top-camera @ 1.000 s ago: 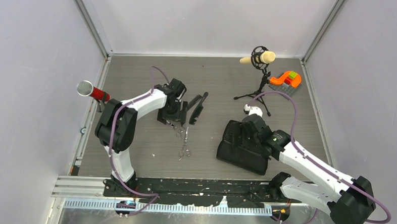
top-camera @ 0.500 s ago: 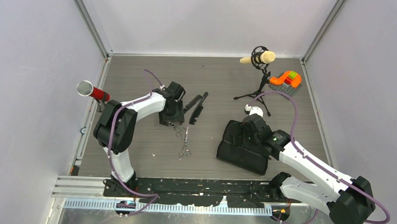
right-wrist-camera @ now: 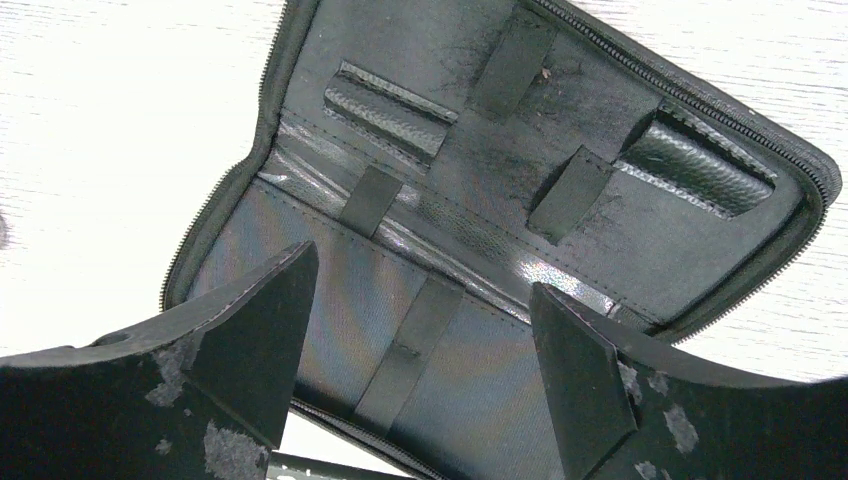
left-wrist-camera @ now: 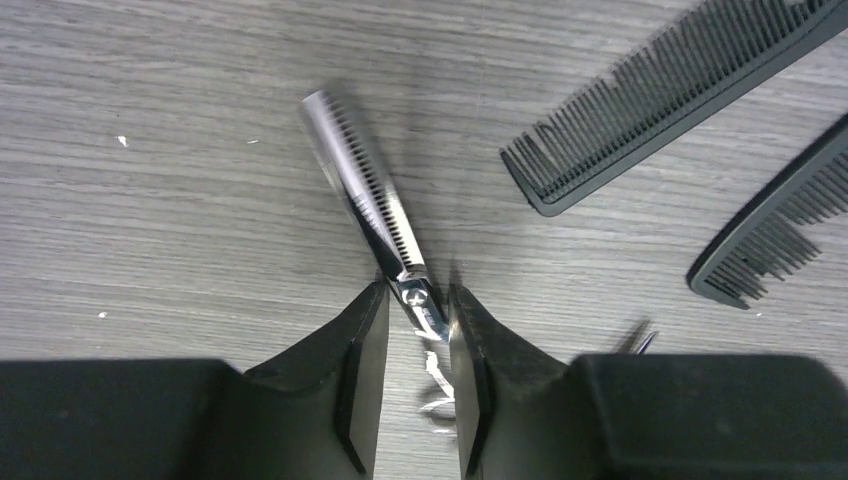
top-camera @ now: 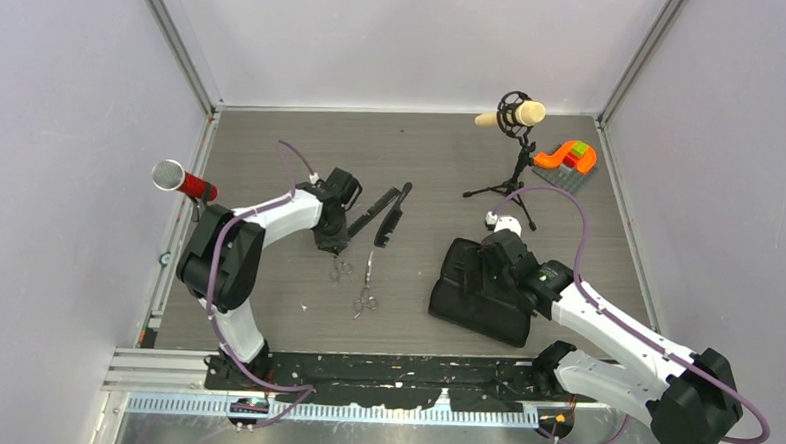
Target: Sort the hair-cutting tools
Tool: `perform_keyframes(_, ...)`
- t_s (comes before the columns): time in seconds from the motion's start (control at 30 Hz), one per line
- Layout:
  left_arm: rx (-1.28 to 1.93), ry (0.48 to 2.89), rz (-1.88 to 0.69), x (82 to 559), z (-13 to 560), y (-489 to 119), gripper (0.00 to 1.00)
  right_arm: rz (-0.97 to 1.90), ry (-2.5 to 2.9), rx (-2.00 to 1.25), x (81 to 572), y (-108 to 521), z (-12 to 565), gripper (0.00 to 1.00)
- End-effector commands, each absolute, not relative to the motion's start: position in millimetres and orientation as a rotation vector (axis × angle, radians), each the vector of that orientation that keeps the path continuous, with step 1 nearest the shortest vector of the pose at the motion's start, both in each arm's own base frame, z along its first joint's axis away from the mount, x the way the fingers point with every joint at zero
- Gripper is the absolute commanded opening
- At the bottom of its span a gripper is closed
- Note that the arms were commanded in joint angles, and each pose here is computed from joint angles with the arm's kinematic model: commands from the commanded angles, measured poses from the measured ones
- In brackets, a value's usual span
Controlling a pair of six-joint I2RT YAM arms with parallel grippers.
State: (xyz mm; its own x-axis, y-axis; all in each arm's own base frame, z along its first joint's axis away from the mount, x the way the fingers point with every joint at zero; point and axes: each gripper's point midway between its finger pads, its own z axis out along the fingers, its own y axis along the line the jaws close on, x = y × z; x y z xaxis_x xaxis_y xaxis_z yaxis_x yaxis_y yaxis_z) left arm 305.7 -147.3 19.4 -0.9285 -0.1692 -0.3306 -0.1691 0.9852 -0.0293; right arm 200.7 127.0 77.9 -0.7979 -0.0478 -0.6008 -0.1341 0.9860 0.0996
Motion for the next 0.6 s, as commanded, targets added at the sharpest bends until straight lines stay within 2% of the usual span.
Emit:
perform_keyframes(0.0, -0.205, 2.782, 0.05, 299, 31, -132, 0.15, 0.209, 2.432, -0.113, 211, 130, 88, 0.86)
perform_keyframes(0.07, -0.184, 2.761, 0.046, 301, 38, -131, 0.07, 0.211, 2.432, -0.111, 211, 130, 88, 0.86)
perform_keyframes(0.17, -0.146, 2.725, 0.033, 304, 50, -130, 0.0, 0.207, 2.43, -0.102, 212, 128, 88, 0.86)
perform_keyframes(0.57, 0.05, 2.598, -0.119, 296, 100, -136, 0.0, 0.15, 2.474, 0.195, 229, 84, 82, 0.89)
